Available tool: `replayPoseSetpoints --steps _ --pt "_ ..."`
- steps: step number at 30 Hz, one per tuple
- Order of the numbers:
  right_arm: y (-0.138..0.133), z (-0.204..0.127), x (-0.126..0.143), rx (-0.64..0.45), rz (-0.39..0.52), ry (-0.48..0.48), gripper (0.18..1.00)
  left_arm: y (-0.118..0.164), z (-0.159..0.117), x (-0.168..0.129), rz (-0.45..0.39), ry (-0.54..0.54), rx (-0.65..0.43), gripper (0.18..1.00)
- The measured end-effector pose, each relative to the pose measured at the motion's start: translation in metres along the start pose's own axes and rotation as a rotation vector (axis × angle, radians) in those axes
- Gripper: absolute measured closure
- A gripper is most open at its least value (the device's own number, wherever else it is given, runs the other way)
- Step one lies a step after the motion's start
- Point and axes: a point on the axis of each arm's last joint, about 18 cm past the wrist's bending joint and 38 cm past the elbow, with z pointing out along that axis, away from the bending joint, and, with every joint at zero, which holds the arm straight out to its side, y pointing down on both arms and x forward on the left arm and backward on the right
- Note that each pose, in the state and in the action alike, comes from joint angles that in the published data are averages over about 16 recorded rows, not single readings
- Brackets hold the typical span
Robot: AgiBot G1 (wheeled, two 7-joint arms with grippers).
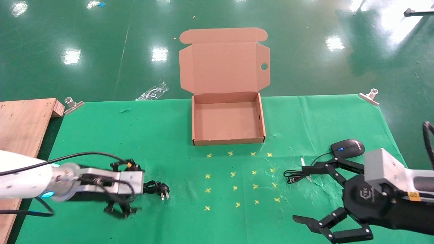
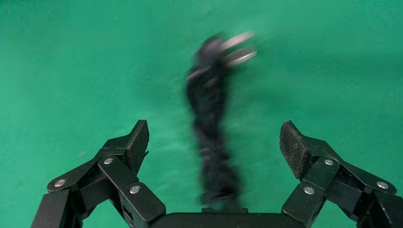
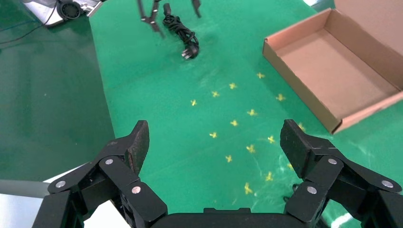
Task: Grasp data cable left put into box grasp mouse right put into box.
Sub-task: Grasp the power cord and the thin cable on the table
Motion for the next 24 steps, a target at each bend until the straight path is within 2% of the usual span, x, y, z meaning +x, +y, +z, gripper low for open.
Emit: replayPoseSetpoints --steps 6,13,17,24 --pt "0.006 -0.006 -0.001 -0.012 0.003 0.017 0.178 0.002 0.018 -0.007 0.003 -0.041 -0.088 0.184" --pt "0.015 -0.006 0.003 -0.081 -0.026 0.028 0.178 0.001 0.029 -0.006 -0.011 -0.048 -0.122 0.184" --pt "0.025 -0.001 0.01 -0.17 -0.072 0.039 0.178 0.002 0.032 -0.004 -0.02 -0.047 -0.126 0.184" --pt "0.046 0.022 0.041 -0.404 -0.22 0.079 0.178 0.001 0.032 -0.003 -0.029 -0.046 -0.121 0.184"
